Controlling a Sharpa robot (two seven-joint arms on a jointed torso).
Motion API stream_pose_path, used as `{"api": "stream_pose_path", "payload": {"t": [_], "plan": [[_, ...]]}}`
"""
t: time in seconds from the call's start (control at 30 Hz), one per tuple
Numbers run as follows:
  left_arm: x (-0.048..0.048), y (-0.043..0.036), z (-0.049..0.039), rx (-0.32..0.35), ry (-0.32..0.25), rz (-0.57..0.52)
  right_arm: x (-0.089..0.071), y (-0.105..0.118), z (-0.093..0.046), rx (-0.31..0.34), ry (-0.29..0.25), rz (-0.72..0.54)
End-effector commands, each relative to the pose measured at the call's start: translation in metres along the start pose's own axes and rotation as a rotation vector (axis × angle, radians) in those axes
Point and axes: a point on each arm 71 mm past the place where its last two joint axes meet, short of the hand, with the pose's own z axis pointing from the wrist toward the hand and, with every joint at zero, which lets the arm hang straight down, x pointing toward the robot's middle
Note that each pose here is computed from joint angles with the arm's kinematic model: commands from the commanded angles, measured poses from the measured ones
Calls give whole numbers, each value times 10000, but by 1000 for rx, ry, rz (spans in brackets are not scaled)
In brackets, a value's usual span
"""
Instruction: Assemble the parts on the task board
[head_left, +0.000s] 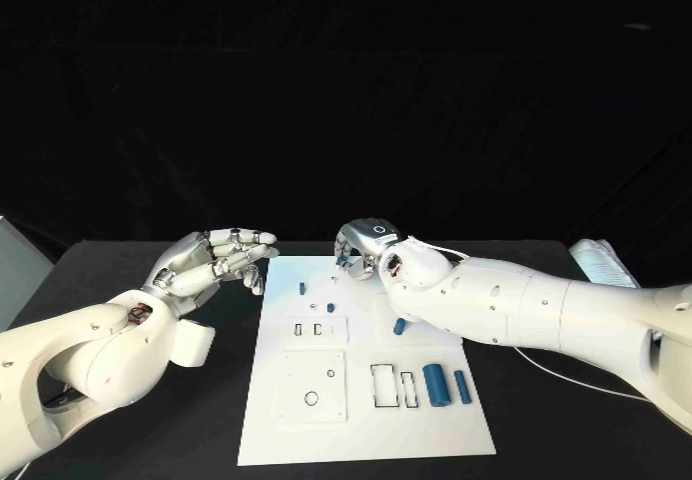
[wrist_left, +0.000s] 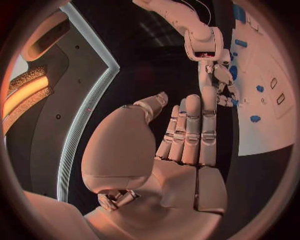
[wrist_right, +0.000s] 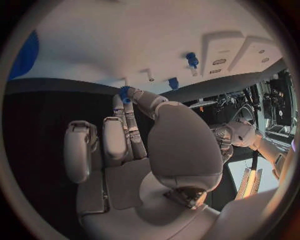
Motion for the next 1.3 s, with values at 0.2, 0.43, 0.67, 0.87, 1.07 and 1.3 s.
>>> {"api": "stream_pose_path", "payload": {"t": [0.2, 0.43, 0.67, 0.87, 1.07, 1.3], "plan": [[27, -26, 10, 9, 16, -6, 20, 26, 15, -16, 17, -9], [44, -54, 26, 14, 22, -5, 32, 32, 34, -17, 23, -11], [50, -98, 42, 22, 26, -2, 44, 11, 36, -8, 26, -16], [49, -126, 51, 27, 28, 1, 50, -1, 40, -3, 32, -19], [46, -134, 54, 28, 28, 3, 51, -5, 45, -4, 33, -19], [35, -135, 55, 27, 26, 4, 32, -26, 38, -4, 12, -9]]}}
